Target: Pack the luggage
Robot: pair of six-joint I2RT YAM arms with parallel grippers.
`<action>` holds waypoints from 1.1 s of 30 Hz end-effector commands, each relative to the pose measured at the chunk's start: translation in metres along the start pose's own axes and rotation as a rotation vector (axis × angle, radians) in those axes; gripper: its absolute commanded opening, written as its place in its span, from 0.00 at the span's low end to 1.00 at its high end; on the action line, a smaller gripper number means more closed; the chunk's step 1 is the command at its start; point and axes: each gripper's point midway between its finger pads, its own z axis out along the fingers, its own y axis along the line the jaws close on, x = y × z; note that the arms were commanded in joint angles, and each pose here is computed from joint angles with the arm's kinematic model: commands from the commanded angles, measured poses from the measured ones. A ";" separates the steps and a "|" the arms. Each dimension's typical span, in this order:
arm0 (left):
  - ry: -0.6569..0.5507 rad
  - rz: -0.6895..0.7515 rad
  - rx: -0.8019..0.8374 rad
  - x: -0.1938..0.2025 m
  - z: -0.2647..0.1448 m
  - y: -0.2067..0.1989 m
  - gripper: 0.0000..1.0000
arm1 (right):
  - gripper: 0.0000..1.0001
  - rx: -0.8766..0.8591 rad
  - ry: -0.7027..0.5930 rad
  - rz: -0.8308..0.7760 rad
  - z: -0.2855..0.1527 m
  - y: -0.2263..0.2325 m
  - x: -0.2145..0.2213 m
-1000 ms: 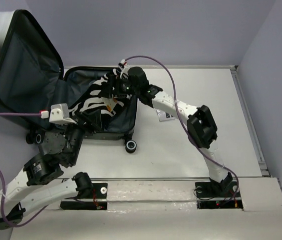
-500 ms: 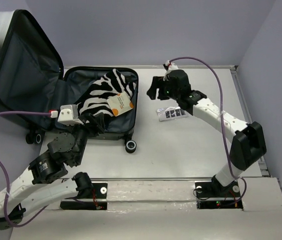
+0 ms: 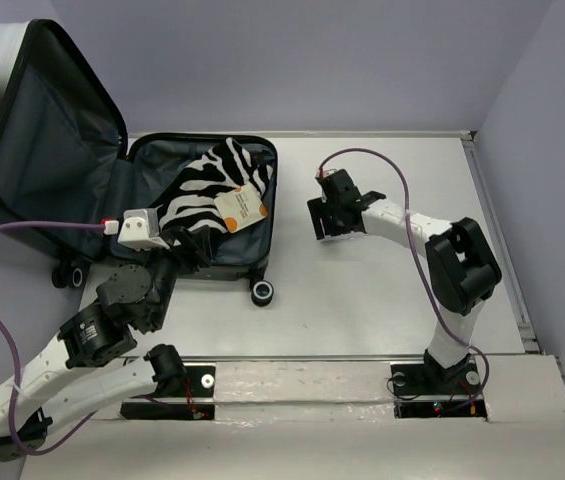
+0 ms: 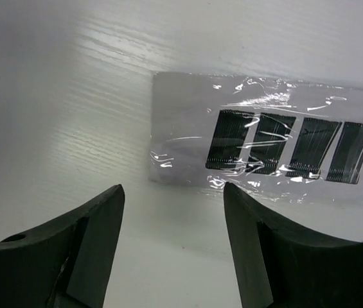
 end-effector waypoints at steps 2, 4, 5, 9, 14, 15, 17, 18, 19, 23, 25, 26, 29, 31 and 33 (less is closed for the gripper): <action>-0.017 0.002 -0.011 -0.002 0.006 -0.002 0.77 | 0.65 0.064 -0.008 0.050 -0.016 -0.010 0.005; -0.018 0.001 -0.010 -0.002 0.006 -0.002 0.77 | 0.59 0.046 -0.043 0.112 -0.022 -0.007 0.005; -0.017 0.002 -0.006 -0.002 0.007 -0.003 0.78 | 0.59 0.052 -0.052 0.165 -0.017 -0.008 0.014; -0.007 0.011 -0.001 0.001 0.009 -0.005 0.78 | 0.57 0.026 -0.109 0.414 -0.017 -0.002 0.025; -0.001 0.019 0.000 0.003 0.011 -0.006 0.78 | 0.60 -0.014 -0.210 0.679 -0.015 -0.001 0.031; -0.003 0.020 -0.001 0.002 0.011 -0.006 0.78 | 0.60 -0.021 -0.258 0.718 -0.015 -0.002 0.022; -0.005 0.020 -0.004 0.002 0.011 -0.005 0.78 | 0.58 -0.028 -0.279 0.801 -0.011 -0.005 0.021; -0.006 0.019 -0.003 0.001 0.010 -0.005 0.78 | 0.58 -0.026 -0.291 0.827 -0.010 -0.006 0.020; -0.008 0.015 -0.004 0.001 0.010 -0.004 0.78 | 0.58 -0.037 -0.305 0.879 -0.008 -0.008 0.016; -0.008 0.017 -0.001 0.001 0.010 -0.005 0.79 | 0.58 -0.090 -0.336 0.974 0.000 -0.003 0.013; -0.004 0.021 -0.002 0.002 0.011 -0.005 0.79 | 0.58 -0.088 -0.331 1.010 0.008 -0.002 0.017; -0.003 0.024 -0.003 0.002 0.011 -0.005 0.80 | 0.57 -0.090 -0.331 1.045 0.011 -0.002 0.016; -0.003 0.024 -0.001 0.003 0.012 -0.005 0.80 | 0.50 -0.085 -0.340 1.114 0.020 -0.007 0.017; -0.004 0.024 -0.002 0.002 0.012 -0.005 0.80 | 0.47 -0.084 -0.350 1.133 0.024 -0.011 0.017; -0.007 0.026 -0.011 0.002 0.011 -0.003 0.80 | 0.43 -0.082 -0.350 1.146 0.027 -0.011 0.018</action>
